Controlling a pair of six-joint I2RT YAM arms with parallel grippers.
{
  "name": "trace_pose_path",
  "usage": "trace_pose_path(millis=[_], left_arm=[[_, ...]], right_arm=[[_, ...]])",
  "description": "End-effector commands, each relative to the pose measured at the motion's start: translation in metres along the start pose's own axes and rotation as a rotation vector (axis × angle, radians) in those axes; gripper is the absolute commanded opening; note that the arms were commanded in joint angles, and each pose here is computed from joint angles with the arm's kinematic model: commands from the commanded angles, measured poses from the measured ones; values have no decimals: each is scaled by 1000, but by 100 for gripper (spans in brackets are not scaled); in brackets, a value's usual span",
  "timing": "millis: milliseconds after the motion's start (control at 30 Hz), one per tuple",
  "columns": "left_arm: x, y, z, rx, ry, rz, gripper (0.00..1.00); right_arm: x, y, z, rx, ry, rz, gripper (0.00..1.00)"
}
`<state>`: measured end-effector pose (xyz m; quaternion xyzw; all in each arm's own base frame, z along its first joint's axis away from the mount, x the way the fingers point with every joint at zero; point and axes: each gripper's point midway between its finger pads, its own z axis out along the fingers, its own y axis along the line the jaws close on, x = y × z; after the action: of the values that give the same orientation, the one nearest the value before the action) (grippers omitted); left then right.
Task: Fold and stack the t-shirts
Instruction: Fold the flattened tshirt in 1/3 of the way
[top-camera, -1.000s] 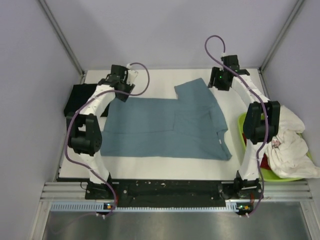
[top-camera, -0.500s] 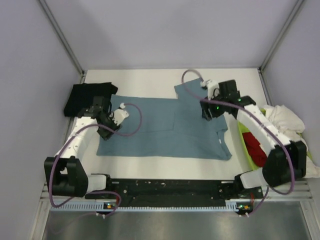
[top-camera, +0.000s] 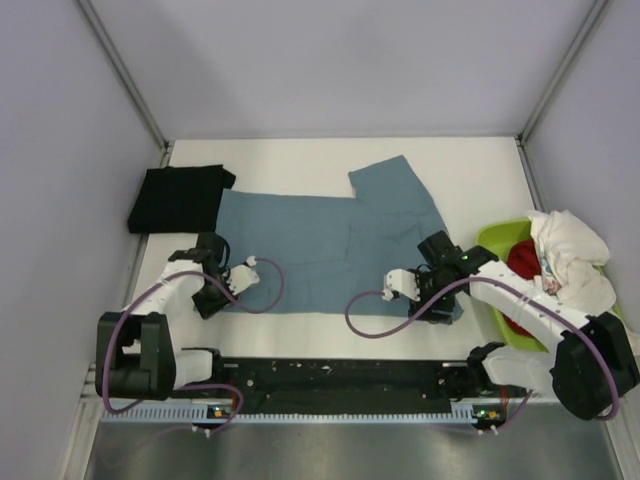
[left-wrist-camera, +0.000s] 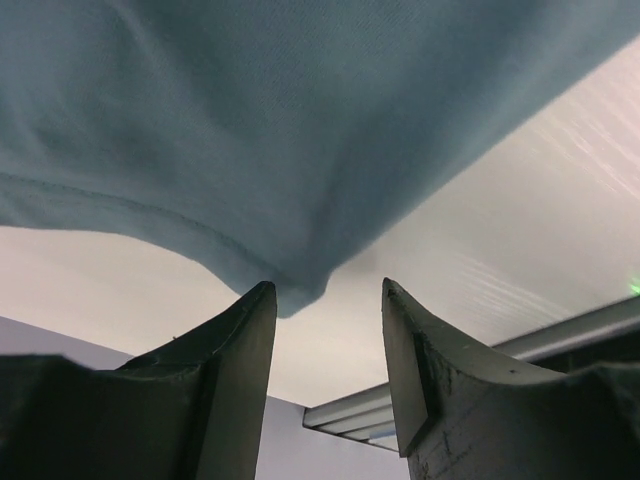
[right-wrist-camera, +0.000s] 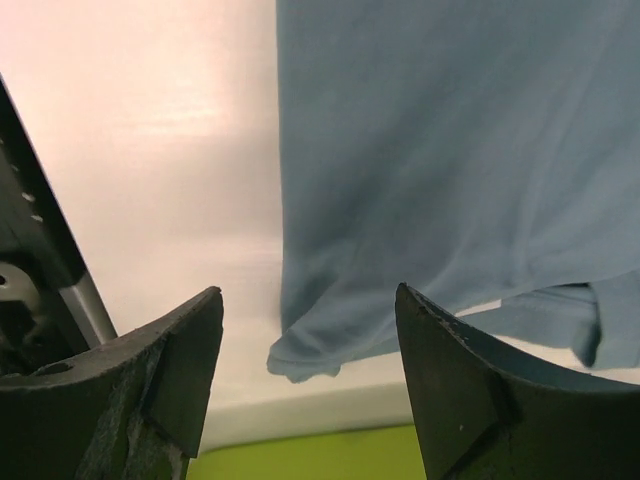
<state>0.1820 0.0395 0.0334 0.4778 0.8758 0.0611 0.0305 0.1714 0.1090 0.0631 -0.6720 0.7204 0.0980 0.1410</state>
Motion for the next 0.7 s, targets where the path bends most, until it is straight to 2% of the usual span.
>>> trace_pose_path(millis=[0,100,133,200,333,367,433,500,533,667], left_arm=[[-3,20,15,-117,-18,28,51],[-5,21,23,-137,-32,21,49],[-7,22,25,-143,-40,17,46],[-10,22,26,-139,-54,7,31],[-11,21,26,-139,-62,-1,0],[-10,21,25,-144,-61,-3,0],[-7,20,21,-143,-50,-3,0],[0,10,15,-103,-24,8,0],[3,6,12,-86,-17,19,0],[21,-29,-1,61,28,88,0]], right_arm=[[31,-14,5,127,138,-137,69],[35,-24,15,182,140,-192,68],[35,-28,19,206,132,-222,65],[34,-36,29,255,114,-290,57],[50,-17,36,182,158,-300,44],[53,-8,35,138,166,-297,37],[58,11,29,51,180,-277,14],[60,26,19,6,178,-268,3],[64,33,13,-14,194,-271,0],[87,59,-8,-49,270,-216,0]])
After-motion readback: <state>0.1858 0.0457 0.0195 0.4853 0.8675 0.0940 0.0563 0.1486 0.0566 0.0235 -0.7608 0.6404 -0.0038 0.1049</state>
